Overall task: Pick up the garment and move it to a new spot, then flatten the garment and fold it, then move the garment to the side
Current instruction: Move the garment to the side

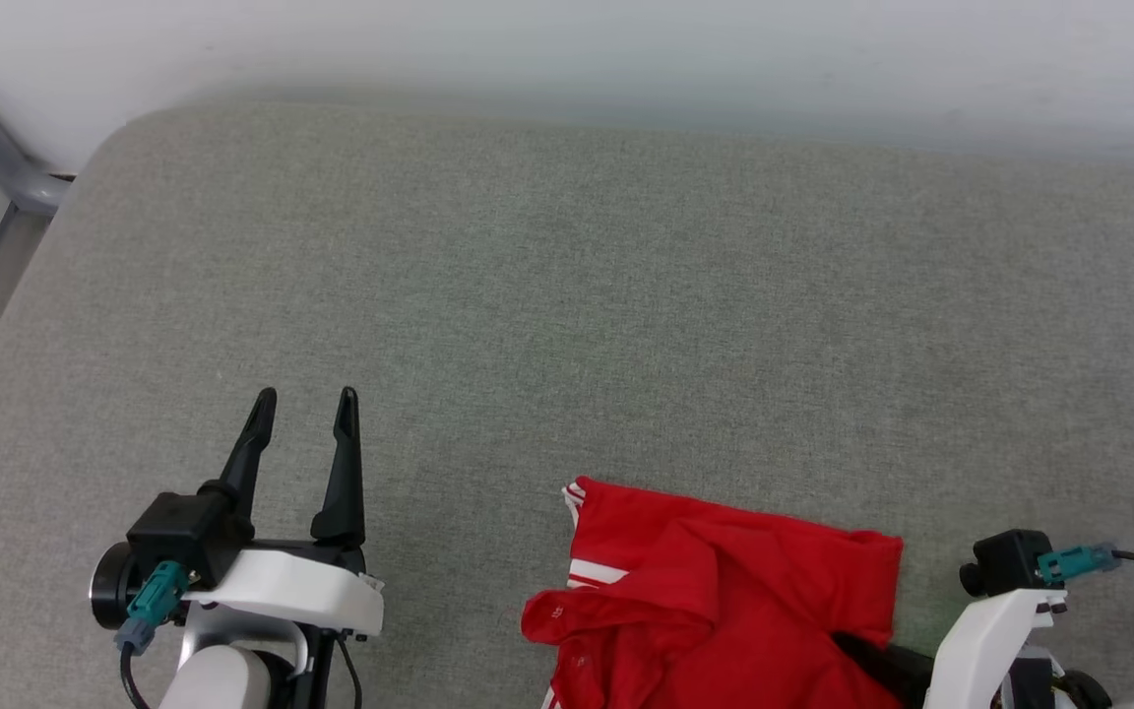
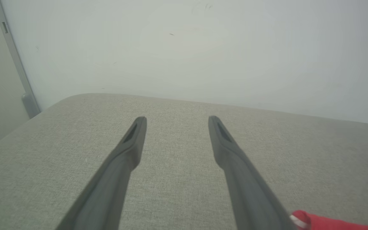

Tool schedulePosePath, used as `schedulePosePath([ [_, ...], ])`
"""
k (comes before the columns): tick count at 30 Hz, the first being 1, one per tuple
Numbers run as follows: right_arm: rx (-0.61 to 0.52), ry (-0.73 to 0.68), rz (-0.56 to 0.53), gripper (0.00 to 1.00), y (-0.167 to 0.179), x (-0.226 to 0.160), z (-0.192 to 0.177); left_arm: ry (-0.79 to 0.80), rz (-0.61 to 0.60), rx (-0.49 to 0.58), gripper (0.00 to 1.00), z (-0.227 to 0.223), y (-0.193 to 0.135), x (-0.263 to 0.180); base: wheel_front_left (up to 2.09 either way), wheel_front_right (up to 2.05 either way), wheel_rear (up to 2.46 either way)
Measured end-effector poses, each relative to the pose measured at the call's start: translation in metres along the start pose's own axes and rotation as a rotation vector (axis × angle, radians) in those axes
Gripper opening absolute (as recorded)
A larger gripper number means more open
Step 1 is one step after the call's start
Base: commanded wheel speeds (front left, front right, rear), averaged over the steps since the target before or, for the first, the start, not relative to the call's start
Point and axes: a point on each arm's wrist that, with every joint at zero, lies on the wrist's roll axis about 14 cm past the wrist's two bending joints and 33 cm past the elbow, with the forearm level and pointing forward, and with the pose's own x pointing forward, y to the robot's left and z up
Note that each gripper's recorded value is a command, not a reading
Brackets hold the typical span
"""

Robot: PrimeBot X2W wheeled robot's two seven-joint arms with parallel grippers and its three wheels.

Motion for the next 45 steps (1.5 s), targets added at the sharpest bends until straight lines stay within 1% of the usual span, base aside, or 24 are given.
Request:
schedulePosePath([
  [4,-0.068,-0.082,-0.027,0.0,-0.003,-0.019,0.022,0.003,-0.027,-0.008,1.0,-0.001,-0.008,-0.004,0.0,0.0,0.0],
  [5,-0.068,-0.082,-0.027,0.0,-0.003,-0.019,0.022,0.003,-0.027,-0.008,1.0,-0.001,-0.008,-0.004,0.0,0.0,0.0],
  [7,-0.107,-0.122,-0.056,0.0,-0.007,-0.033,0.032,0.002,-0.046,-0.016,1.0,-0.002,-0.015,-0.004,0.0,0.0,0.0],
  [13,-0.221,-0.2,-0.219,0.0,-0.038,-0.087,0.052,-0.002,-0.146,-0.027,1.0,-0.004,-0.052,0.004,0.0,0.0,0.0],
  [17,-0.264,-0.265,-0.343,0.0,-0.058,-0.127,0.063,-0.009,-0.235,-0.041,1.0,-0.005,-0.083,0.015,0.0,0.0,0.0],
  [21,-0.27,-0.321,-0.45,0.0,-0.074,-0.161,0.069,-0.005,-0.335,-0.054,1.0,-0.01,-0.118,0.026,0.0,0.0,0.0],
  [24,-0.251,-0.362,-0.523,0.0,-0.089,-0.183,0.069,-0.013,-0.423,-0.062,1.0,-0.011,-0.147,0.037,0.0,0.0,0.0],
  [28,-0.244,-0.421,-0.602,0.0,-0.106,-0.198,0.084,-0.018,-0.515,-0.077,1.0,-0.016,-0.181,0.054,0.0,0.0,0.0],
  [31,-0.245,-0.441,-0.673,0.0,-0.127,-0.205,0.096,0.0,-0.568,-0.083,1.0,-0.028,-0.198,0.066,0.0,0.0,0.0],
  [35,-0.223,-0.463,-0.771,0.0,-0.16,-0.217,0.114,0.019,-0.618,-0.097,1.0,-0.044,-0.215,0.08,0.0,0.0,0.0],
  [39,-0.216,-0.506,-0.884,0.0,-0.196,-0.241,0.138,0.028,-0.657,-0.105,1.0,-0.057,-0.226,0.094,0.0,0.0,0.0],
  [45,-0.218,-0.512,-0.999,0.0,-0.238,-0.25,0.16,0.032,-0.675,-0.113,1.0,-0.074,-0.228,0.11,0.0,0.0,0.0],
])
